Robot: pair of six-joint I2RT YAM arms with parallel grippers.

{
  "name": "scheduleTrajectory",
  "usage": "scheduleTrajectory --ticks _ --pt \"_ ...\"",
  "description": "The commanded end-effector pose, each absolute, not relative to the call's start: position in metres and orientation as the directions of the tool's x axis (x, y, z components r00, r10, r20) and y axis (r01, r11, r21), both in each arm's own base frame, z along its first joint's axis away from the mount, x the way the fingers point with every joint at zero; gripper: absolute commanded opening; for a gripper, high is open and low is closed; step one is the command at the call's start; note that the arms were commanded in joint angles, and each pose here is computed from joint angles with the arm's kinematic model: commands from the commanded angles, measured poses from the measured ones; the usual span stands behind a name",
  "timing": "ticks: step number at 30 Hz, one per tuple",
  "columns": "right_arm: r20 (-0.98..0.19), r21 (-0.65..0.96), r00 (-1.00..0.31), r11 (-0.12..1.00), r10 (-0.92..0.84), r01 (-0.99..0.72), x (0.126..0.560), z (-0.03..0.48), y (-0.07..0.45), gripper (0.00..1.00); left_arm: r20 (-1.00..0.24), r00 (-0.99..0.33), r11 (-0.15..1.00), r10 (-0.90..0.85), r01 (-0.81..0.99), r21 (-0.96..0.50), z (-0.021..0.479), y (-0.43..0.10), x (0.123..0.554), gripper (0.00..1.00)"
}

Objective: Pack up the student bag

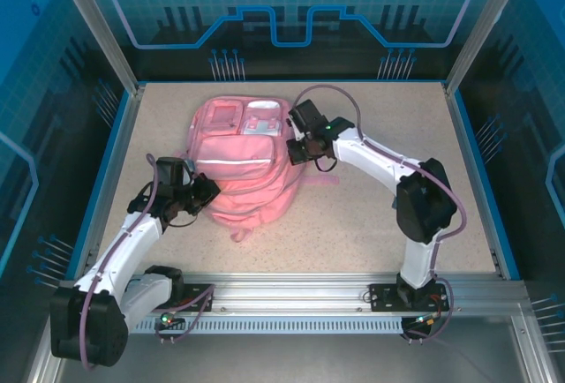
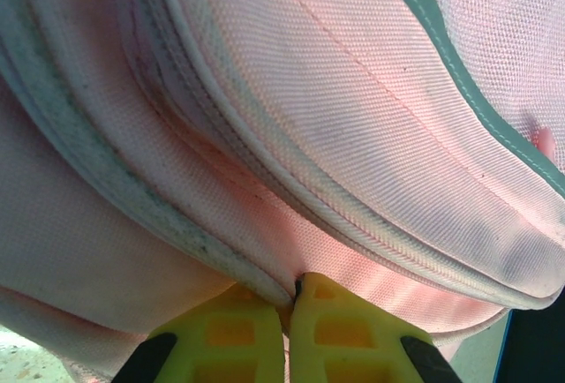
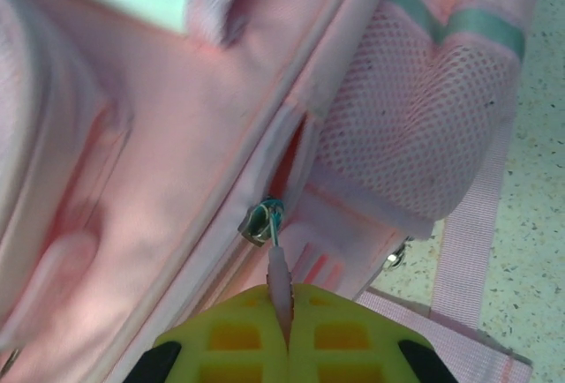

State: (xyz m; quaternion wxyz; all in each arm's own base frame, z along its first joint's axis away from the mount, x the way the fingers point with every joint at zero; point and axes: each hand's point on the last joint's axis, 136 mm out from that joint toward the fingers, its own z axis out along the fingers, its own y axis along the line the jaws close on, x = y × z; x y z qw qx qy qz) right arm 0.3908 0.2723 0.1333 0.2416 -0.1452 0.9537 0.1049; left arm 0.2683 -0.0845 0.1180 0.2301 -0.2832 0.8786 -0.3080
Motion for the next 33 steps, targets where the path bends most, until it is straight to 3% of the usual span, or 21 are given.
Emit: scheduleTrajectory --ticks 1,8,12,17,21,23,26,28,33 --pt "-0.491 0.043 -0.869 0.995 -0.057 -0.089 0.425 0.139 0.217 0.0 -0.19 -0.792 0.7 -0.58 -0.365 -0.614 0.107 -0.084 0.244 0.0" --pt "-0.46 0.078 -0.888 0.996 0.007 -0.033 0.437 0.132 0.208 0.0 -0.191 -0.817 0.7 -0.544 -0.316 -0.641 0.115 -0.092 0.246 0.0" --pt "-0.442 0.053 -0.897 0.998 0.008 -0.017 0.429 0.129 0.195 0.0 -0.183 -0.854 0.647 -0.487 -0.212 -0.733 0.132 -0.116 0.248 0.0" --pt "-0.465 0.165 -0.885 0.984 0.022 -0.062 0.421 0.137 0.186 0.0 -0.211 -0.873 0.627 -0.44 -0.13 -0.768 0.148 -0.141 0.252 0.0" --pt "-0.518 0.265 -0.855 0.946 -0.025 -0.188 0.419 0.162 0.194 0.15 -0.219 -0.881 0.626 -0.42 -0.106 -0.773 0.151 -0.162 0.266 0.0" --pt "-0.542 0.254 -0.836 0.933 -0.08 -0.254 0.416 0.172 0.196 0.31 -0.22 -0.876 0.64 -0.43 -0.124 -0.758 0.149 -0.162 0.273 0.02" --pt "-0.565 0.253 -0.815 0.913 -0.129 -0.321 0.405 0.184 0.195 0.54 -0.236 -0.852 0.68 -0.468 -0.176 -0.712 0.141 -0.151 0.28 0.19" --pt "-0.58 0.285 -0.8 0.883 -0.151 -0.374 0.393 0.191 0.198 0.65 -0.244 -0.842 0.694 -0.482 -0.197 -0.693 0.139 -0.145 0.279 0.36" --pt "-0.597 0.464 -0.789 0.739 -0.147 -0.488 0.364 0.205 0.228 0.79 -0.24 -0.829 0.698 -0.505 -0.229 -0.678 0.143 -0.137 0.271 0.62"
